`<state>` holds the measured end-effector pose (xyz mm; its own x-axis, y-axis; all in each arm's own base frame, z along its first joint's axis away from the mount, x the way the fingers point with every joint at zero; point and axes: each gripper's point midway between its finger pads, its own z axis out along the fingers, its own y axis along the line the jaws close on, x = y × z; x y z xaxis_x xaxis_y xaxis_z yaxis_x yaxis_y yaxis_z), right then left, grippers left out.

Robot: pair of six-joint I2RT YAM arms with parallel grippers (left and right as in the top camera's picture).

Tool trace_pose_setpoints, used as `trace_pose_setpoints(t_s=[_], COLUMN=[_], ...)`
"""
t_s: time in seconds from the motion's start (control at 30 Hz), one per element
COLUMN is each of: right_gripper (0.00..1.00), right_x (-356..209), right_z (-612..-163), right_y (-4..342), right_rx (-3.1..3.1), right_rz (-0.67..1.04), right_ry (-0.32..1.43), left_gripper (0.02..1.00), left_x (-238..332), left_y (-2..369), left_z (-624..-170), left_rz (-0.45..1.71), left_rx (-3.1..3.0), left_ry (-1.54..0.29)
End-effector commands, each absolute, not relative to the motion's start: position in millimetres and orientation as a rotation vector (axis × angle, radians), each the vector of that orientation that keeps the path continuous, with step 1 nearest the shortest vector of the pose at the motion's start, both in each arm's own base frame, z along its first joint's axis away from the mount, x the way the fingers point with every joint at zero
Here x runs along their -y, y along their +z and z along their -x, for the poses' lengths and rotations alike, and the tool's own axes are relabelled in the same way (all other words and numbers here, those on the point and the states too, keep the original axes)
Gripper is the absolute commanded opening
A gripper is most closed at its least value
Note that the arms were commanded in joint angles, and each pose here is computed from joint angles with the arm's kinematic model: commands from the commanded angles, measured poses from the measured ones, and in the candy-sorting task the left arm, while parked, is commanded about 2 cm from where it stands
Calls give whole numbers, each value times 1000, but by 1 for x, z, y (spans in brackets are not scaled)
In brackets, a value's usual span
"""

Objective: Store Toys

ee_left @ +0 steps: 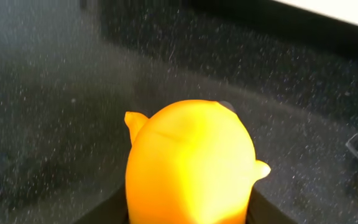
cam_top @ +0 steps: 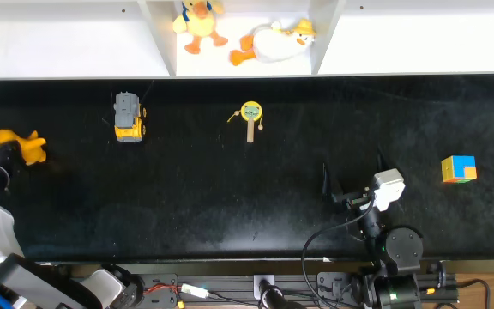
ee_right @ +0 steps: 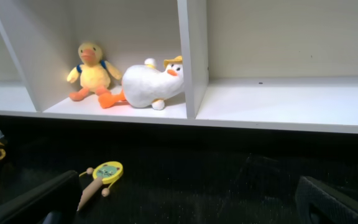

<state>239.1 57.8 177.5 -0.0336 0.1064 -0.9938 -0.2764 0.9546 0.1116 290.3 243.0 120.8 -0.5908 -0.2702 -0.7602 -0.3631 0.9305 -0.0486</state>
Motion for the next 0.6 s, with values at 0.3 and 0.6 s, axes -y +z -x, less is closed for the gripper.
trace_pose_setpoints(t_s=[0.3, 0.6], right_gripper=[996, 996], right_x=[-59, -59], right_z=[-239, -239], right_y=[174, 174], right_rx=[-1578, -1578], right_rz=[134, 134], right_ry=[314, 314], left_gripper=[332, 329], left_x=[-235, -215], left_y=[207, 246], left_z=[-329, -377], left_rz=[364, 248], left_rx=[-1950, -1889], left_ry=[120, 193])
